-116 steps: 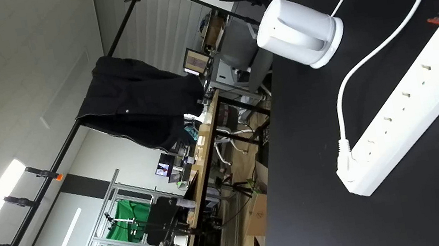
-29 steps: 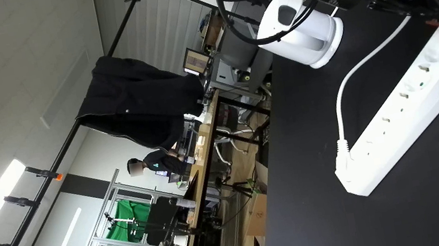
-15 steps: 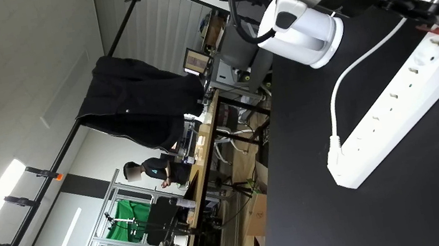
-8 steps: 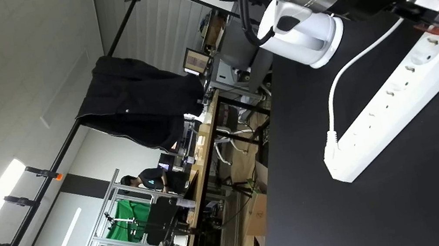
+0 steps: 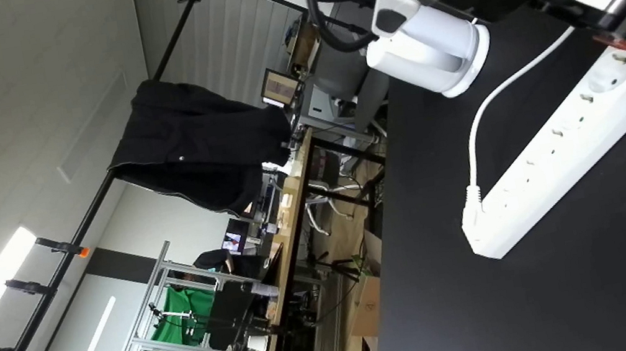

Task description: Push down on the button from the left of the adaptor

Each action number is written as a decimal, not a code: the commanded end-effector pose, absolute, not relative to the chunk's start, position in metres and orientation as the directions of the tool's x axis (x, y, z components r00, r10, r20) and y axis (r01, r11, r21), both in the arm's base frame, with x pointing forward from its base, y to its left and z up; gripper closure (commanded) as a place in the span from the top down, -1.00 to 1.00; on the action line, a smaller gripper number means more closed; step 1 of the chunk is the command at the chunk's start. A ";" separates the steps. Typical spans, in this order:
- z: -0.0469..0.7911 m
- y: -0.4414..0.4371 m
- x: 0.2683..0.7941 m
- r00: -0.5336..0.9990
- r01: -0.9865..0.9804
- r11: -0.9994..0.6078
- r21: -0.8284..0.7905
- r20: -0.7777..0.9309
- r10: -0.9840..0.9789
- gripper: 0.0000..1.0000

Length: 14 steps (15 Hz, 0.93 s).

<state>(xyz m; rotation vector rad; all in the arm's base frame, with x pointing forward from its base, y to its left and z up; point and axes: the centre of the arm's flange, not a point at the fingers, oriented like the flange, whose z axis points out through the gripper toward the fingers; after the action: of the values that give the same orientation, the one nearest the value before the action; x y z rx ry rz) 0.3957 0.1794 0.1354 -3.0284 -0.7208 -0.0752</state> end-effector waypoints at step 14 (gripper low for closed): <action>0.228 0.141 0.363 0.928 0.373 -0.923 -0.094 0.023 0.372 0.87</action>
<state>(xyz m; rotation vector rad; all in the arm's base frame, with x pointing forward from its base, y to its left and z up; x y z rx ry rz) 0.3630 0.1409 0.2281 -2.9890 -0.5783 -0.0074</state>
